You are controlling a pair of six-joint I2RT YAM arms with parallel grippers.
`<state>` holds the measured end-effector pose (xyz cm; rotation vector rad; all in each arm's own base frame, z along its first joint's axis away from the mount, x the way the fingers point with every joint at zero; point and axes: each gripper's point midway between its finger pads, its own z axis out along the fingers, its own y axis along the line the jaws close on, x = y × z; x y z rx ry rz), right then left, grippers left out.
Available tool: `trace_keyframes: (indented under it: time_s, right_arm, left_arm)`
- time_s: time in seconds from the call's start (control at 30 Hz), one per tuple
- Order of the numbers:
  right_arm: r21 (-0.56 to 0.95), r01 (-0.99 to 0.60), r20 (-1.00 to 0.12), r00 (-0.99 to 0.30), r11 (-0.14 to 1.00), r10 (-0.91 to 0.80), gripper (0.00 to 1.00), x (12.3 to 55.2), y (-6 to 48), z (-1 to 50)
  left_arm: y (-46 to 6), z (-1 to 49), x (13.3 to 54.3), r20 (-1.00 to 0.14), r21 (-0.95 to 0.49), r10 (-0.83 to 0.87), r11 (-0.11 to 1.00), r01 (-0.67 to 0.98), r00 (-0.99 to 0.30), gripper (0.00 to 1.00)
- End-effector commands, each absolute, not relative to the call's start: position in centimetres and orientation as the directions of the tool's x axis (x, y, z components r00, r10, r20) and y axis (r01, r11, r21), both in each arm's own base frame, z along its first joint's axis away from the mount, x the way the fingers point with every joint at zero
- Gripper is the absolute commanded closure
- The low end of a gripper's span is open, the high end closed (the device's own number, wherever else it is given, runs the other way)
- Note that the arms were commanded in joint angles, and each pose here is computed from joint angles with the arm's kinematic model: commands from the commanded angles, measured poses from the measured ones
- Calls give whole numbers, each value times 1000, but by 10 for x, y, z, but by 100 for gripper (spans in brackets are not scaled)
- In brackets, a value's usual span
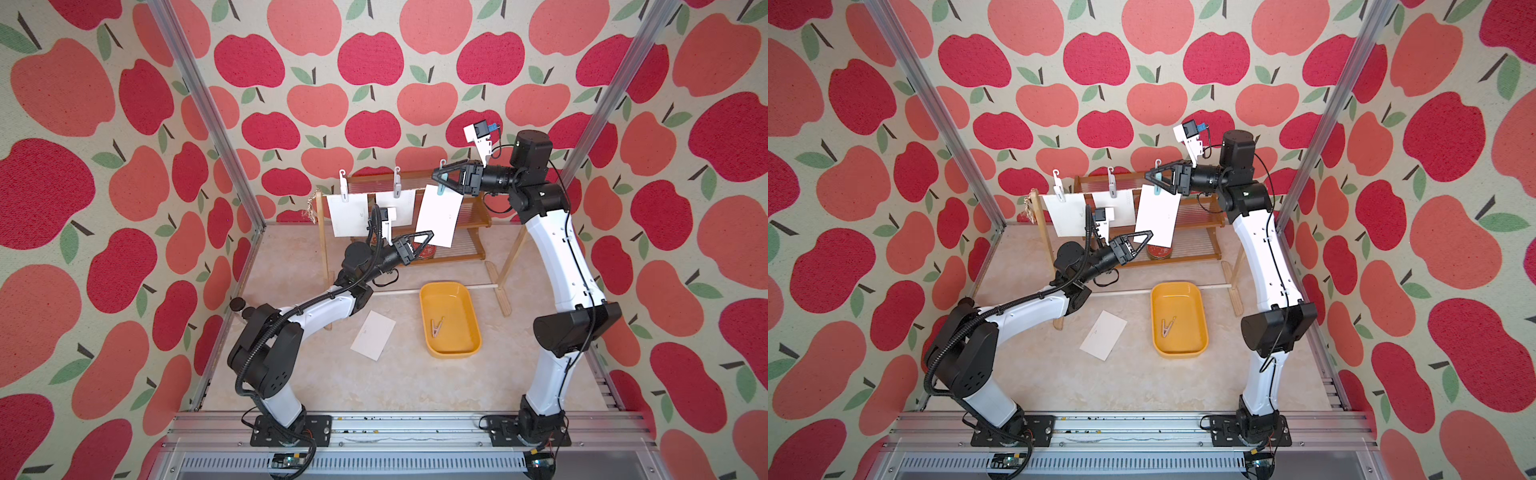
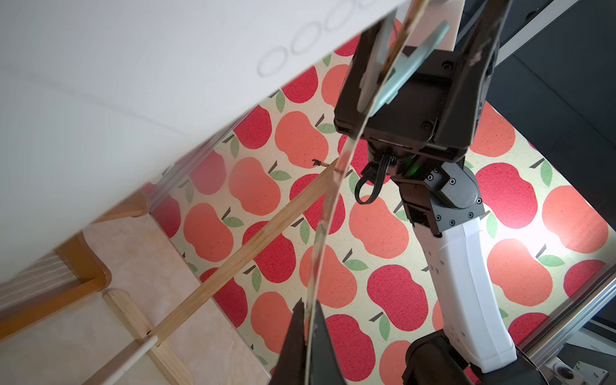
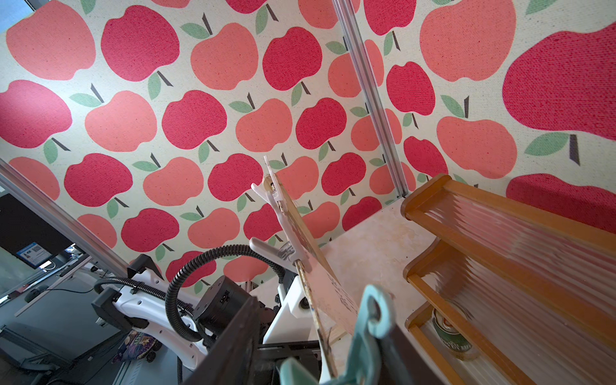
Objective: Remove the postcards from the strings
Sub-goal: Remove the clamp from the clothesline.
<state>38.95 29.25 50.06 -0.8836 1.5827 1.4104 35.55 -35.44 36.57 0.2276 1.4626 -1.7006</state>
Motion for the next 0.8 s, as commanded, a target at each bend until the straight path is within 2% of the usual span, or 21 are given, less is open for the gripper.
trace_keyframes:
  time_s: [0.0, 0.43, 0.5, 0.77]
  right_arm:
    - [370, -923, -929, -370, 108, 24, 50, 376, 293, 514]
    - [363, -925, -932, -362, 115, 30, 60, 376, 294, 516]
    - [360, -926, -933, -359, 114, 30, 66, 375, 295, 518]
    - [346, -928, -938, -344, 139, 39, 67, 375, 292, 522]
  left_arm:
    - [-354, 382, 355, -635, -691, -489, 14, 723, -598, 100]
    - [-354, 376, 359, -618, -715, -480, 14, 699, -622, 100]
    - [-354, 377, 359, -617, -715, -482, 13, 699, -622, 100]
    - [-356, 369, 360, -611, -729, -473, 22, 685, -635, 100]
